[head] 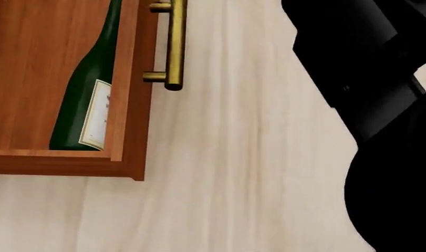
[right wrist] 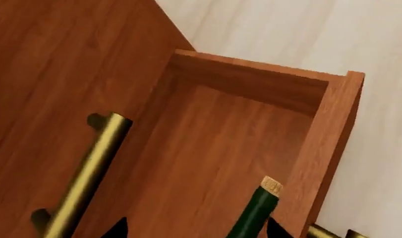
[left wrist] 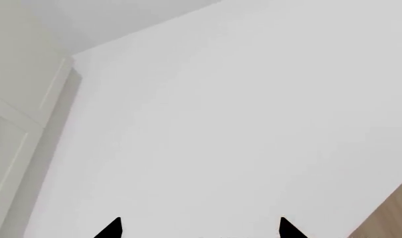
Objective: Put the wine bottle in the bottom drawer of the cabinet.
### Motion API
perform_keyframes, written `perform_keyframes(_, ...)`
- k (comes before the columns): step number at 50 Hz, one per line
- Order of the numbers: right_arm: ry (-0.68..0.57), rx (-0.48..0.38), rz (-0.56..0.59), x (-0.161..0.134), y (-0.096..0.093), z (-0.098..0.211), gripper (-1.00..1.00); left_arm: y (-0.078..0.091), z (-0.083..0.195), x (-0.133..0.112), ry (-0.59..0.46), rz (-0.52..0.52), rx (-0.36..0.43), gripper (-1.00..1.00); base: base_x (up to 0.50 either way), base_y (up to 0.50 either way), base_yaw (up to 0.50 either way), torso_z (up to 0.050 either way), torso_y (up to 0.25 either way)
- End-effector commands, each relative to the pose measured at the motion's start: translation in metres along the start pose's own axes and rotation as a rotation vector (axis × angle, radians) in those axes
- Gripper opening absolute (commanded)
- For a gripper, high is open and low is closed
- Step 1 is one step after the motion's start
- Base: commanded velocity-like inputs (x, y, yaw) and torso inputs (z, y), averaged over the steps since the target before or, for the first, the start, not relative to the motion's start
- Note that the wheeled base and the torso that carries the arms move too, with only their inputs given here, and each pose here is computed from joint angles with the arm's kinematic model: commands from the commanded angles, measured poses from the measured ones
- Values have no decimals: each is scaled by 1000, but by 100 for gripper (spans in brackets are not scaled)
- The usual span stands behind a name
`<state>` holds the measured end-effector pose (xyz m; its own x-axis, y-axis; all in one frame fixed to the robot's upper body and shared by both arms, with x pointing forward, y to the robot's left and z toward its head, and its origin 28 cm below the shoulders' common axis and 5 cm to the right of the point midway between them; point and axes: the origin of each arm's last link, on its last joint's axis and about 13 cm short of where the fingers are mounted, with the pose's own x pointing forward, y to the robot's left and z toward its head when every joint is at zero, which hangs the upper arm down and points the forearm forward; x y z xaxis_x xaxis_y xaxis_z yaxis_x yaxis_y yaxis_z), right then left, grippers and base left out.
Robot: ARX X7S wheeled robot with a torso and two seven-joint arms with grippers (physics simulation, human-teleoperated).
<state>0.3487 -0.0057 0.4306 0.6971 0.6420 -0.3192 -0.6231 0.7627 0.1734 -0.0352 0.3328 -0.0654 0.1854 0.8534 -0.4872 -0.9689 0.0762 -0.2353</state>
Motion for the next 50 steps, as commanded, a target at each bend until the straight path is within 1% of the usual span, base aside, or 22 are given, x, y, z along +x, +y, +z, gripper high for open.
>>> perform_keyframes(1, -96, -140, -104, -32, 20, 36, 100, -1, -4, 3, 5, -7, 11, 100, 0, 0, 0, 0, 0)
perform_keyframes(2, -97, -132, -99, -35, 22, 39, 100, -1, -4, 3, 4, -9, 8, 100, 0, 0, 0, 0, 0)
perform_keyframes(5, -118, -164, -123, -42, 27, 45, 100, -3, -2, 2, 5, -12, 11, 100, 0, 0, 0, 0, 0)
perform_keyframes(8, -134, -169, -123, -49, 32, 50, 100, -3, -4, 4, 7, -14, 13, 100, 0, 0, 0, 0, 0)
perform_keyframes(9, -142, -183, -126, -51, 33, 52, 100, -3, -4, 4, 7, -16, 13, 100, 0, 0, 0, 0, 0)
perform_keyframes(11, -160, -180, -133, -57, 35, 55, 100, -3, -5, 5, 9, -19, 15, 100, 0, 0, 0, 0, 0)
perform_keyframes(27, -221, -201, -197, -88, 30, 51, 100, -5, -3, 2, 7, -19, 19, 100, 0, 0, 0, 0, -1)
perform_keyframes(31, -243, -210, -217, -97, 29, 47, 100, -3, -8, 4, 6, -19, 18, 100, 0, 0, 0, 0, 0)
perform_keyframes(33, -250, -202, -219, -101, 28, 45, 100, -3, -7, 5, 6, -19, 19, 100, 0, 0, 0, 0, 0)
perform_keyframes(35, -263, -214, -237, -103, 28, 42, 100, -4, -5, 3, 5, -19, 21, 100, 0, 0, 0, 0, 0)
perform_keyframes(37, -261, -215, -230, -107, 28, 38, 100, -4, -6, 4, 6, -21, 21, 100, 0, 0, 0, 0, 0)
perform_keyframes(39, -274, -204, -242, -111, 26, 36, 100, -5, -3, 2, 6, -20, 22, 100, 0, 0, 0, 0, 0)
perform_keyframes(43, -276, -205, -249, -115, 23, 30, 100, -5, -1, 1, 4, -23, 22, 100, 0, 0, 0, 0, 0)
perform_keyframes(50, -282, -189, -270, -117, 15, 21, 100, -5, -8, 5, 2, -27, 25, 100, 0, 0, 0, 0, 0)
